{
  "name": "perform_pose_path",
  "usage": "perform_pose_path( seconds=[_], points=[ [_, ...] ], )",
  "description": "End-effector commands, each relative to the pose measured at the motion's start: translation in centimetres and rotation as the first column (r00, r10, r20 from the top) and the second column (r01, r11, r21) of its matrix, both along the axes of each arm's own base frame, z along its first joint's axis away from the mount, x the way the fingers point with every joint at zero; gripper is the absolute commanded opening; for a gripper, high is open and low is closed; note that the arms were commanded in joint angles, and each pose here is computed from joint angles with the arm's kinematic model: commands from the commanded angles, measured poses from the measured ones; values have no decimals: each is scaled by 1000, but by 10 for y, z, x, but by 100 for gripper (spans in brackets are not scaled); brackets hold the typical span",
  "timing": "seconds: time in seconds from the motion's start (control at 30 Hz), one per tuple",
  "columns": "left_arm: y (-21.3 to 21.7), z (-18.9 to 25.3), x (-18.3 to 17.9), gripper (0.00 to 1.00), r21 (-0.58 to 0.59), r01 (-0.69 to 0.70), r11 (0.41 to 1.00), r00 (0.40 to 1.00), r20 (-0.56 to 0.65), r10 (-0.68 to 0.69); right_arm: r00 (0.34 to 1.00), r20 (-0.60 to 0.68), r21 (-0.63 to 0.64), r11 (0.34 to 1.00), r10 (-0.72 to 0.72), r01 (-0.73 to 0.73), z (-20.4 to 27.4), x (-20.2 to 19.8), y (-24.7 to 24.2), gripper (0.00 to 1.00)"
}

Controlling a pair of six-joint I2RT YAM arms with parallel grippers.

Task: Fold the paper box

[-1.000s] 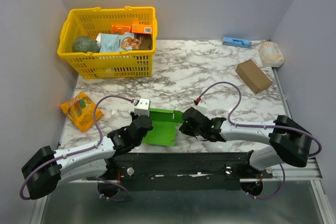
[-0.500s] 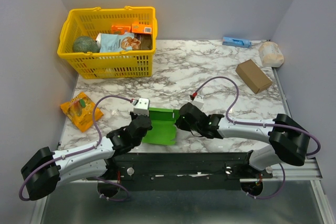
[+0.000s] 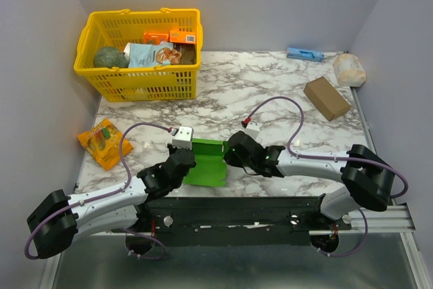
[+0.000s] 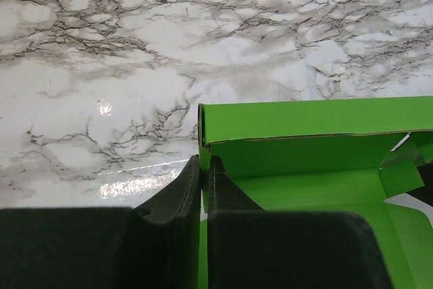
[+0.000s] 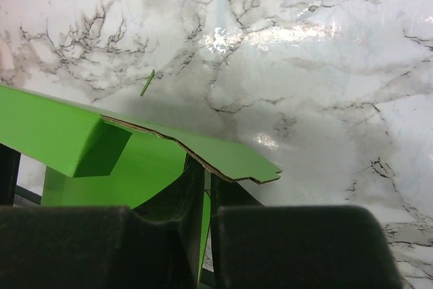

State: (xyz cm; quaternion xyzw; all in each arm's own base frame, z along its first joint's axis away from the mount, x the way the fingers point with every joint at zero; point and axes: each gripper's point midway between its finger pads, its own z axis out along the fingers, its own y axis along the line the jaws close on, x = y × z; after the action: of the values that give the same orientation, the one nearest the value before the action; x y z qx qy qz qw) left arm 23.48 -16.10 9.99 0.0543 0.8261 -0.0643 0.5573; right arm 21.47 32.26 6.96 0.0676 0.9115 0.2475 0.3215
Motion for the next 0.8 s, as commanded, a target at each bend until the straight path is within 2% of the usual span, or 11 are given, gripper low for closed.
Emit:
perform_pose_path(
  seconds=[0.0,0.47,0.77],
  points=[
    [-7,3,0,0,-29,20,999,1000,4,-20,999,53,78,997,-3,-1,23,13,21,16],
    [-8,2,0,0,-22,25,999,1000,0,-25,998,64,131,991,29,-37,31,16,39,16],
    [-7,2,0,0,-24,20,1000,1000,1,-20,999,-8,107,993,54,-53,7,7,43,15]
  ],
)
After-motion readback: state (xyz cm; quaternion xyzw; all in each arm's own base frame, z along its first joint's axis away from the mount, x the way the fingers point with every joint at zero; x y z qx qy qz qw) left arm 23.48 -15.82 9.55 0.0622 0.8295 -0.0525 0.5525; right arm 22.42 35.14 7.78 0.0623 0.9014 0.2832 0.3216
